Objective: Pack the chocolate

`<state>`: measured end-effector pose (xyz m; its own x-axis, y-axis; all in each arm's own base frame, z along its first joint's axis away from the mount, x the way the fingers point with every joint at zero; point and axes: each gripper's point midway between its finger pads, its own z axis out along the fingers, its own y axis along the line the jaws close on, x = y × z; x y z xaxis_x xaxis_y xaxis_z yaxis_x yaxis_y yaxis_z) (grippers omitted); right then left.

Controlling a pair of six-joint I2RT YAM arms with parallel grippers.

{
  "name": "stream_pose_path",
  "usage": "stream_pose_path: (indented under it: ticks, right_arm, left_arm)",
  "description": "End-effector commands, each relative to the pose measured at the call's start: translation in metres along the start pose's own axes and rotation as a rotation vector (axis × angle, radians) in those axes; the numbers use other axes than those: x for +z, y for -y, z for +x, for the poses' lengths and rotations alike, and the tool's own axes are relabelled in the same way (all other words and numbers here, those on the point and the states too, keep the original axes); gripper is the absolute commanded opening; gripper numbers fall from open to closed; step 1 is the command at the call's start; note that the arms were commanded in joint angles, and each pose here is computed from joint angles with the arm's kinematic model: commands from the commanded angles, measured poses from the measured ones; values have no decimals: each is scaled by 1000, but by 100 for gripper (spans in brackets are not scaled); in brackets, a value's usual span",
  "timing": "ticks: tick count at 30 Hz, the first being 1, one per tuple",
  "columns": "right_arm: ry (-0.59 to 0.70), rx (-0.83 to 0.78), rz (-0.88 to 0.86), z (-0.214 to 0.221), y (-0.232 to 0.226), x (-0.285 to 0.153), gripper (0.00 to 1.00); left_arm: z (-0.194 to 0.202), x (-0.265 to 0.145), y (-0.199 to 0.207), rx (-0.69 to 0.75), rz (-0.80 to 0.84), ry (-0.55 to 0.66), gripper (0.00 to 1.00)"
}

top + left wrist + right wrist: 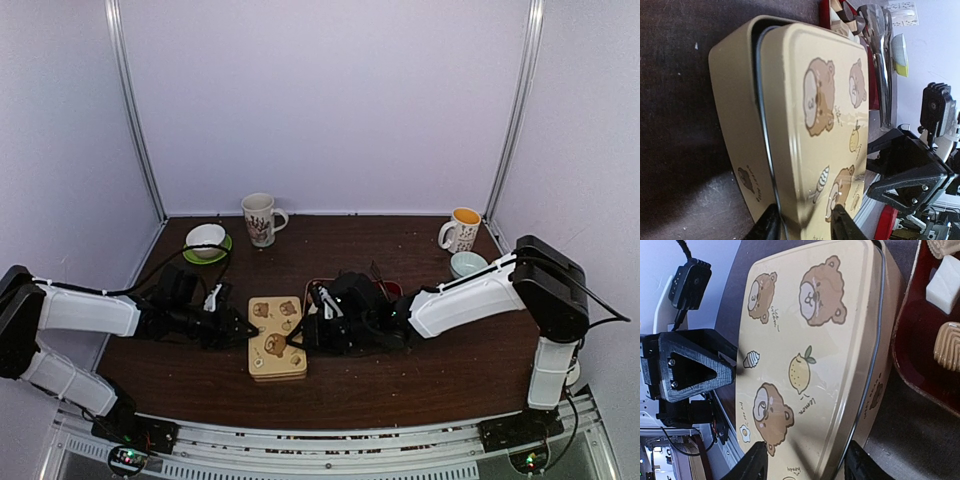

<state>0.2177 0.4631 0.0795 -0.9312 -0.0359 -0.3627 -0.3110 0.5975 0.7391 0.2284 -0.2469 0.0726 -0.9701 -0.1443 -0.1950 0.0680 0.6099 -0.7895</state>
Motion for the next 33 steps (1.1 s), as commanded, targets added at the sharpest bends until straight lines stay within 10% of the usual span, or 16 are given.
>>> stream_pose_path:
  ticks: [1, 33]
  right_arm:
    - [26, -21, -87, -9, -25, -9, 52]
    - [32, -72, -59, -14, -29, -14, 58]
  left_arm:
    - [-11, -6, 36, 64, 110, 18, 36]
    - [-6, -13, 77, 103, 225, -28, 33]
